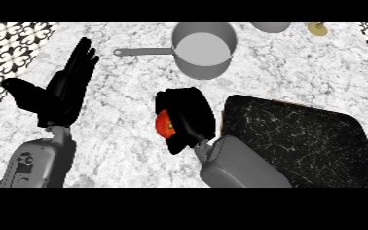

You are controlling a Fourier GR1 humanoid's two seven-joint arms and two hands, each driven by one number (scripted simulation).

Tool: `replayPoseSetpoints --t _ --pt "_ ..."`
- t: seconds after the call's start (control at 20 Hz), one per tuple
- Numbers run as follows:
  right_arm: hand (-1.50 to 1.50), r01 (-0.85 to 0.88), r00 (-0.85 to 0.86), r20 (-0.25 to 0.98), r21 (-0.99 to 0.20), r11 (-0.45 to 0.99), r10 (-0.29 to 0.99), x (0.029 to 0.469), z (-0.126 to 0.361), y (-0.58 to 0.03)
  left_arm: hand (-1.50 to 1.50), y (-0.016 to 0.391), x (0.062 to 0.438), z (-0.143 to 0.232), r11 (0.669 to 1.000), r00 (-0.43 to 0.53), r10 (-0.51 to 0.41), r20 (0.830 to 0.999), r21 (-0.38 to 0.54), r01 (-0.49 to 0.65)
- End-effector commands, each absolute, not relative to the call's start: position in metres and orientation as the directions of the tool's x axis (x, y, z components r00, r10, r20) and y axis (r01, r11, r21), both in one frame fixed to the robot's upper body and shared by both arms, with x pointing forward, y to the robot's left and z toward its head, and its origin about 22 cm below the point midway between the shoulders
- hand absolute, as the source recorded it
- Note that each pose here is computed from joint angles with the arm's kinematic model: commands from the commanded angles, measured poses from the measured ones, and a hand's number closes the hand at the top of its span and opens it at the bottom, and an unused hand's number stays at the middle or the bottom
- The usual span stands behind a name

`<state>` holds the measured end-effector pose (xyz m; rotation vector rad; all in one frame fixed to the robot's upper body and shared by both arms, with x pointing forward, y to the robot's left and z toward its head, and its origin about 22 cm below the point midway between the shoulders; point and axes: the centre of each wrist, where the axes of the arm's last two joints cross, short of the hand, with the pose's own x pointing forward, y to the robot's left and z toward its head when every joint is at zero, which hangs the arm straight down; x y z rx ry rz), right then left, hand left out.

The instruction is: Pick the tomato from the tray and place it in the pot

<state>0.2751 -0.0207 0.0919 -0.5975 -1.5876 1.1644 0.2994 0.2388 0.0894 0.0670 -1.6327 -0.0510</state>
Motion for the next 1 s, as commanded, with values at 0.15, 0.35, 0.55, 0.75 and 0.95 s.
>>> replayPoseSetpoints --t 0.15,0.35,0.55,0.75,0.95 --pt "1.50 0.159 -0.297 0.534 -0.790 0.592 0.792 0.270 0.144 0.013 0.00 0.236 0.302 0.085 0.997 -0.045 -0.077 0.996 0.076 -0.013" --pt "1.50 0.280 -0.237 0.560 -0.743 0.607 0.794 0.273 0.168 0.033 0.00 0.242 0.307 0.088 0.996 -0.047 -0.084 0.995 0.083 -0.028" --pt "1.50 0.320 -0.191 0.591 -0.718 0.619 0.784 0.276 0.184 0.051 0.00 0.240 0.309 0.091 0.996 -0.055 -0.085 0.995 0.083 -0.043" --pt "1.50 0.325 -0.161 0.644 -0.681 0.656 0.748 0.288 0.198 0.057 0.00 0.246 0.314 0.093 0.996 -0.056 -0.082 0.995 0.079 -0.042" --pt "1.50 0.340 -0.114 0.651 -0.684 0.645 0.750 0.308 0.181 0.056 0.00 0.246 0.311 0.092 0.995 -0.069 -0.093 0.993 0.090 -0.051"
